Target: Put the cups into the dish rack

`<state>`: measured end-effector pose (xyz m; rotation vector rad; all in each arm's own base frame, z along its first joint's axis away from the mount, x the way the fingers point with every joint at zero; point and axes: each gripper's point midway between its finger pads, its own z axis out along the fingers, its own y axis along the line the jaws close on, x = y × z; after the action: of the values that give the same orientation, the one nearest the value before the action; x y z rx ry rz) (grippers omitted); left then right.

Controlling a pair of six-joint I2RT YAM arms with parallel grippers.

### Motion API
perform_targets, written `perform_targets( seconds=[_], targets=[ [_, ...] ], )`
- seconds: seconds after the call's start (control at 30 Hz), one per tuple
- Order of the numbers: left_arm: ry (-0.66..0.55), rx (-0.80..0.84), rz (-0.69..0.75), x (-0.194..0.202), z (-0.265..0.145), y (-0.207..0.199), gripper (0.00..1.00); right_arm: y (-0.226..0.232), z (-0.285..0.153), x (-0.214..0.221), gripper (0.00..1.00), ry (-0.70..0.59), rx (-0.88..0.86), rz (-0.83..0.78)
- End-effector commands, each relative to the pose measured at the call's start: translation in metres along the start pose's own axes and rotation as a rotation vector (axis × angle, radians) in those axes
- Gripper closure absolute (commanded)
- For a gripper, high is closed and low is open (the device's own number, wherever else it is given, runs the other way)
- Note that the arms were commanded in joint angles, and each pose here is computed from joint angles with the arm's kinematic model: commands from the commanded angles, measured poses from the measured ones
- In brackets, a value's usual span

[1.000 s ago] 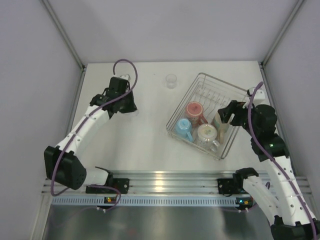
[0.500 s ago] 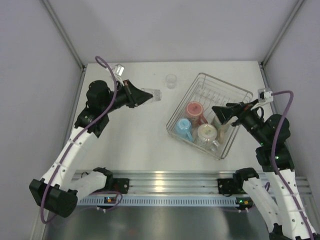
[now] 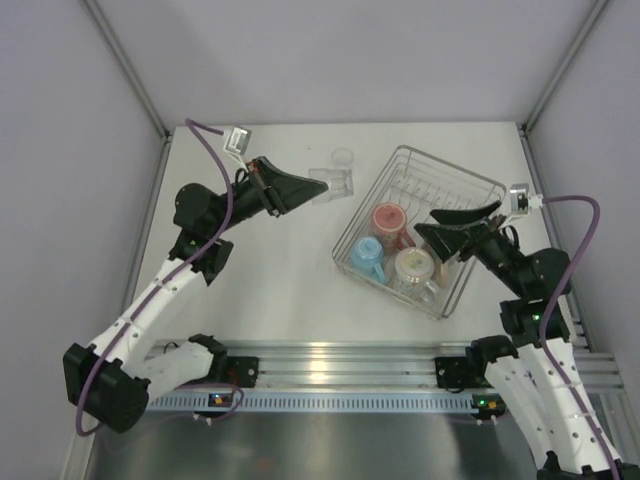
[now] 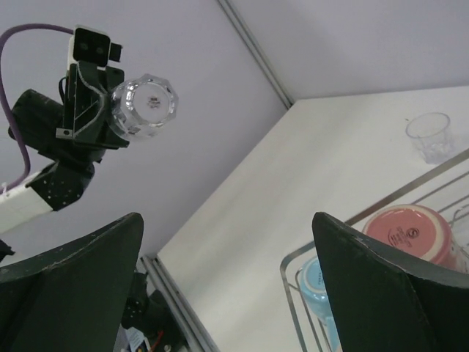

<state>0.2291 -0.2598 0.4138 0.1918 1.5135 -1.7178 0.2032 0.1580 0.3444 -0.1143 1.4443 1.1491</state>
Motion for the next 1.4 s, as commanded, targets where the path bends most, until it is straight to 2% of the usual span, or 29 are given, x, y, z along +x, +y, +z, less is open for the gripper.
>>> perform_targets(
  seconds=[0.0,0.2,0.57,0.8,1.07,1.27,1.37],
  targets=[
    [-0.063,0.226,0.036,-0.009,0.005,-0.058,1.00,0.030,-0.001,-0.018,0.01,-0.077,-0.143,-0.012],
    [-0.102,0.374,-0.008,-0.002,0.007,-0.085,1.00,0.040,0.001,-0.018,0.01,-0.089,-0.201,0.007],
    [-0.066,0.457,-0.115,0.015,0.036,-0.079,1.00,0.074,0.011,-0.052,0.01,-0.140,-0.289,-0.050],
    [-0.048,0.463,-0.134,0.024,0.049,-0.075,1.00,0.079,0.025,-0.055,0.03,-0.136,-0.301,-0.053],
    [-0.026,0.464,-0.152,0.035,0.058,-0.073,1.00,0.085,0.049,-0.040,0.06,-0.090,-0.321,-0.039],
    [-0.017,0.457,-0.163,0.042,0.058,-0.071,1.00,0.098,0.060,-0.029,0.17,-0.073,-0.351,-0.036],
    [-0.014,0.461,-0.158,0.043,0.056,-0.073,1.00,0.100,0.060,-0.027,0.31,-0.088,-0.358,-0.026]
  ],
)
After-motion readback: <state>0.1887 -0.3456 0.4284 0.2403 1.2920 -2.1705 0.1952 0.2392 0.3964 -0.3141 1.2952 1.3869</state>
